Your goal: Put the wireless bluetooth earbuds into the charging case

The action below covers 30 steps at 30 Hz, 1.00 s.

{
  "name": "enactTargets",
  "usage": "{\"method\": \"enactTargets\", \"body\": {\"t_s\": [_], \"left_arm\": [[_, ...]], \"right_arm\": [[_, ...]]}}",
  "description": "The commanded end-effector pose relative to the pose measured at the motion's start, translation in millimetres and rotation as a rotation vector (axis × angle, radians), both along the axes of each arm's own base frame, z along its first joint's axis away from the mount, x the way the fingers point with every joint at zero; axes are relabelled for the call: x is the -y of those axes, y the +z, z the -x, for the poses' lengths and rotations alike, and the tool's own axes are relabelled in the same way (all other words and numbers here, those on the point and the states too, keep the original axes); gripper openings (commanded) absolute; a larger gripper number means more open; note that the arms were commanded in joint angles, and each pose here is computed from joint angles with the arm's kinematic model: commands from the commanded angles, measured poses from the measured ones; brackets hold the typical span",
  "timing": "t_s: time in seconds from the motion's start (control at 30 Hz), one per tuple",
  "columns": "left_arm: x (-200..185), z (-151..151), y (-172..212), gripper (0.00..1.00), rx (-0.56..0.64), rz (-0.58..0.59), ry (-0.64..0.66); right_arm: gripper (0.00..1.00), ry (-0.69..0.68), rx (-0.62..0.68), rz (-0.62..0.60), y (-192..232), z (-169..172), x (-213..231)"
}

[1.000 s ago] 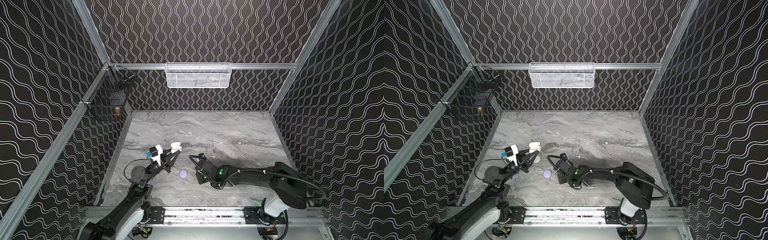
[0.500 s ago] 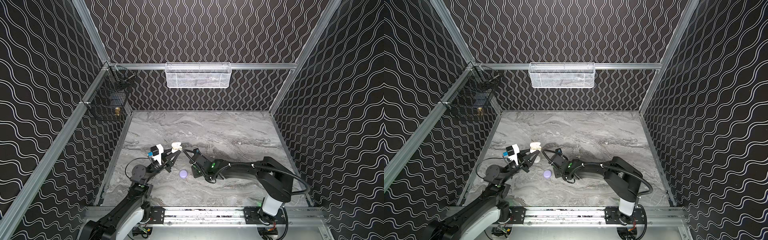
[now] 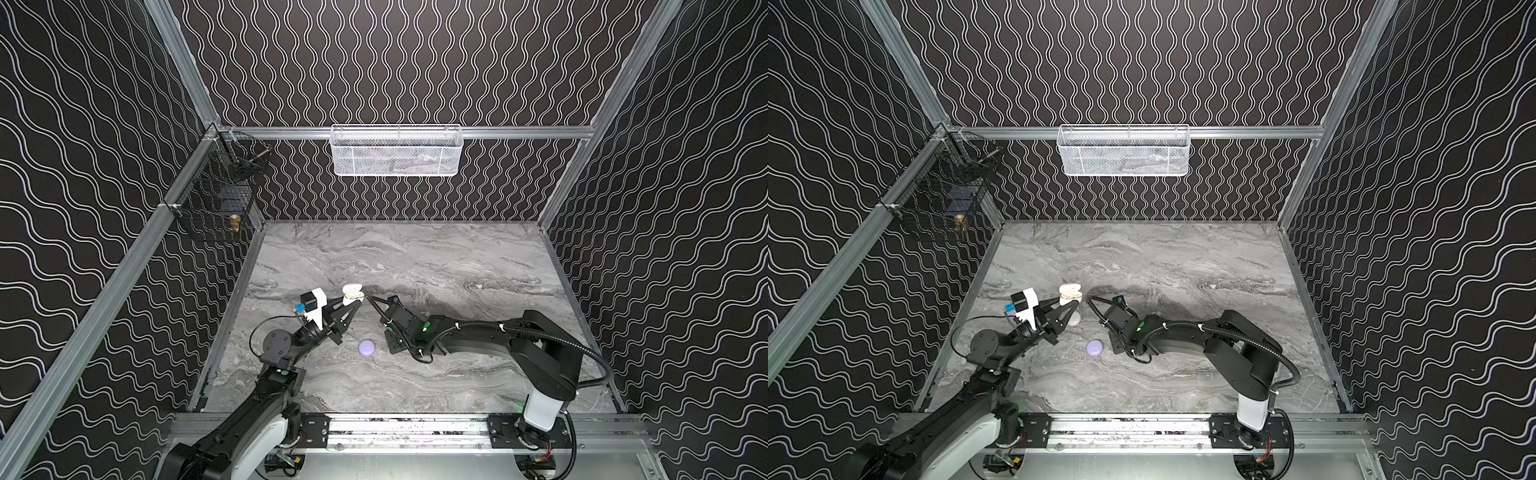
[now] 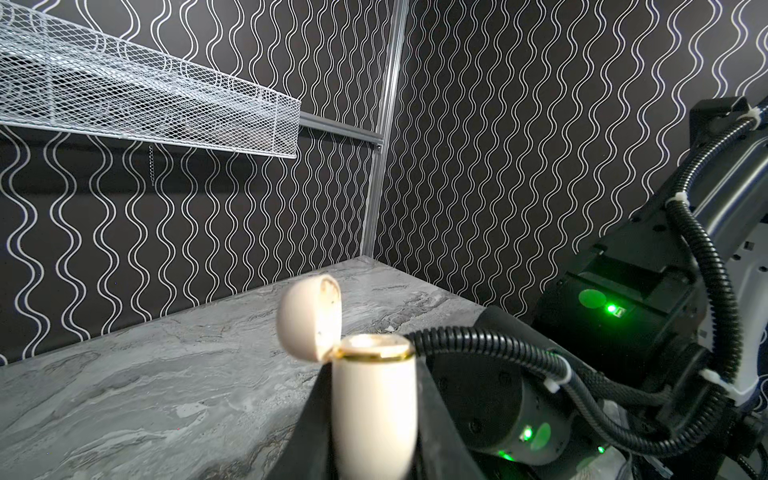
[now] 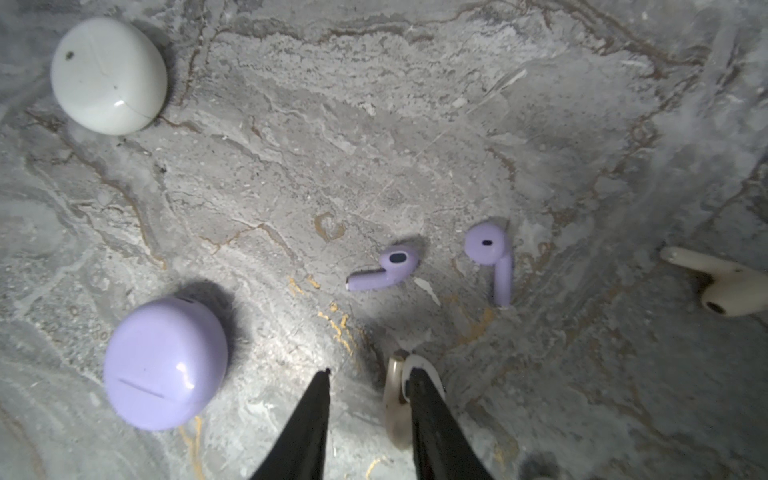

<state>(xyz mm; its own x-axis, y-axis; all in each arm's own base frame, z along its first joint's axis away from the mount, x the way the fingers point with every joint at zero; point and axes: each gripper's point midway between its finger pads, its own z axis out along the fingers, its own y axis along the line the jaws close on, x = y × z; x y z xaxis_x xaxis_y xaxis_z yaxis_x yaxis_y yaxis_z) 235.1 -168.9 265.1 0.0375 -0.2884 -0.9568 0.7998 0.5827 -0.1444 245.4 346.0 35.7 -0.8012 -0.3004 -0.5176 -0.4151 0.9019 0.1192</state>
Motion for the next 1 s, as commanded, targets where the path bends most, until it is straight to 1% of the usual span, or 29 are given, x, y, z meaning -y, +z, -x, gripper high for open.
{"method": "enactTargets", "body": {"t_s": [0.0,0.5,0.63,0.8,0.97], "left_arm": [[0,2,8,0.00,0.035,-0.001,-0.001],[0,3,11,0.00,0.038,0.005,-0.004],[0,3,11,0.00,0.039,0.006,-0.003],[0,3,11,0.00,0.037,0.007,-0.003],[0,3,12,0.00,0.039,0.010,-0.004]], "right_arm": [[0.35,-0.007,-0.012,0.008,-3,1,0],[0.34,-0.010,-0.027,0.014,-6,3,1],[0.34,-0.023,-0.041,0.032,-11,5,4],[0.33,-0.028,-0.043,0.071,-14,14,8],[0.33,-0.031,-0.043,0.070,-13,23,10]]}}
